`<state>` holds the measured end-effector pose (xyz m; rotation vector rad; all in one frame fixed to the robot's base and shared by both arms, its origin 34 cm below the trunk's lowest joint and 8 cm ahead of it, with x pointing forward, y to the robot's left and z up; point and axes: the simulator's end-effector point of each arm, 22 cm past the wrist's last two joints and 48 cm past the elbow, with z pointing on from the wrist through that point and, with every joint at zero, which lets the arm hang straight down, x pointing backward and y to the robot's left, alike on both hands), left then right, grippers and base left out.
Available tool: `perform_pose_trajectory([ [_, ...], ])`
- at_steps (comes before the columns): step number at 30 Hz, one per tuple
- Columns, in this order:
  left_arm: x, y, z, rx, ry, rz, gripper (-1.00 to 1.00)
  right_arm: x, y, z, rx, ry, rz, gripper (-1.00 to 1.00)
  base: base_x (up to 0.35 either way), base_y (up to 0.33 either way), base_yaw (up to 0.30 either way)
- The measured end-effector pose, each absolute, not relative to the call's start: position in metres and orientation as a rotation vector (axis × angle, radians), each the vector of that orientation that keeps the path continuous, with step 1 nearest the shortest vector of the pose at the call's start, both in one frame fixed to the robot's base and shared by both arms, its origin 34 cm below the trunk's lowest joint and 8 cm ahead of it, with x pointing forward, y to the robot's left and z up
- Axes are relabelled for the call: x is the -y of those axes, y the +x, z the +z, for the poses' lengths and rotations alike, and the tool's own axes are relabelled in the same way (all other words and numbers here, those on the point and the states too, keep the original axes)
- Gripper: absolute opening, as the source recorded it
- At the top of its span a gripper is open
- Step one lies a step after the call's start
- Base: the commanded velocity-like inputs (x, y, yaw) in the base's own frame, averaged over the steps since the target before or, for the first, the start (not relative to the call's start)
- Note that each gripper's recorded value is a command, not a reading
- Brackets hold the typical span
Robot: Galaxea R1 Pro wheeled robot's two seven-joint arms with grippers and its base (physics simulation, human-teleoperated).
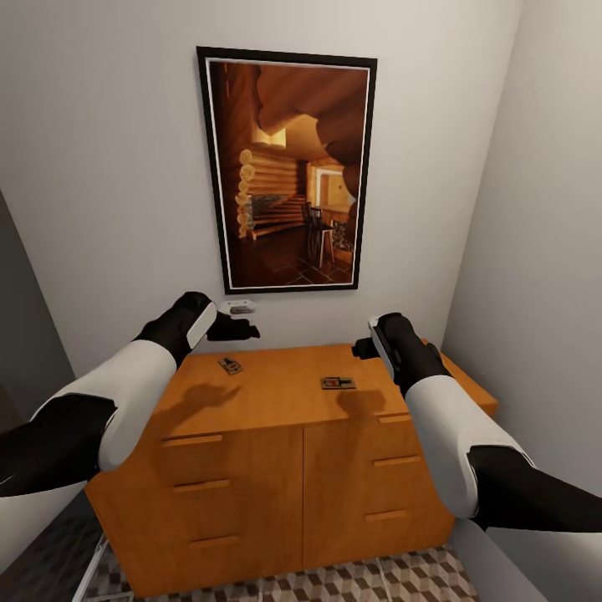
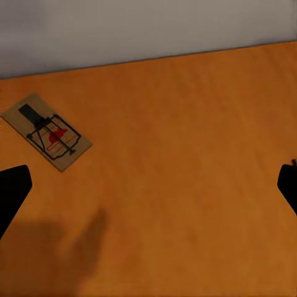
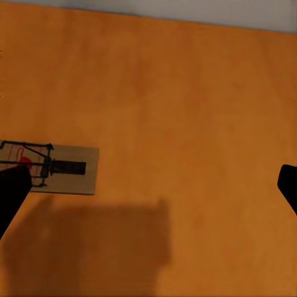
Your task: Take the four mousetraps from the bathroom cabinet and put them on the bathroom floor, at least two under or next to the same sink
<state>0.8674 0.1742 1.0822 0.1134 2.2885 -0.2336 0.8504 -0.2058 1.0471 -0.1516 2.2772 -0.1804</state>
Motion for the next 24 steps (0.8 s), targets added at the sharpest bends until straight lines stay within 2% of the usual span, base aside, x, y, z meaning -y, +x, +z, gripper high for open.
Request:
perform_pose_trajectory([
  [7,-0.175,0.866,1.078,-2.299,0.107,-0.234,1.0,0.207,0.85,1.048,-2.277,-0.151,-0.184,1.0,0.196,0.0,0.0],
  [19,-0.176,0.864,1.071,-2.314,0.103,-0.232,1.0,0.211,0.85,1.048,-2.276,-0.147,-0.19,1.0,0.288,0.0,0.0],
  [24,-0.174,0.864,1.07,-2.316,0.105,-0.232,1.0,0.212,0.851,1.048,-2.276,-0.146,-0.192,1.0,0.153,0.0,0.0],
])
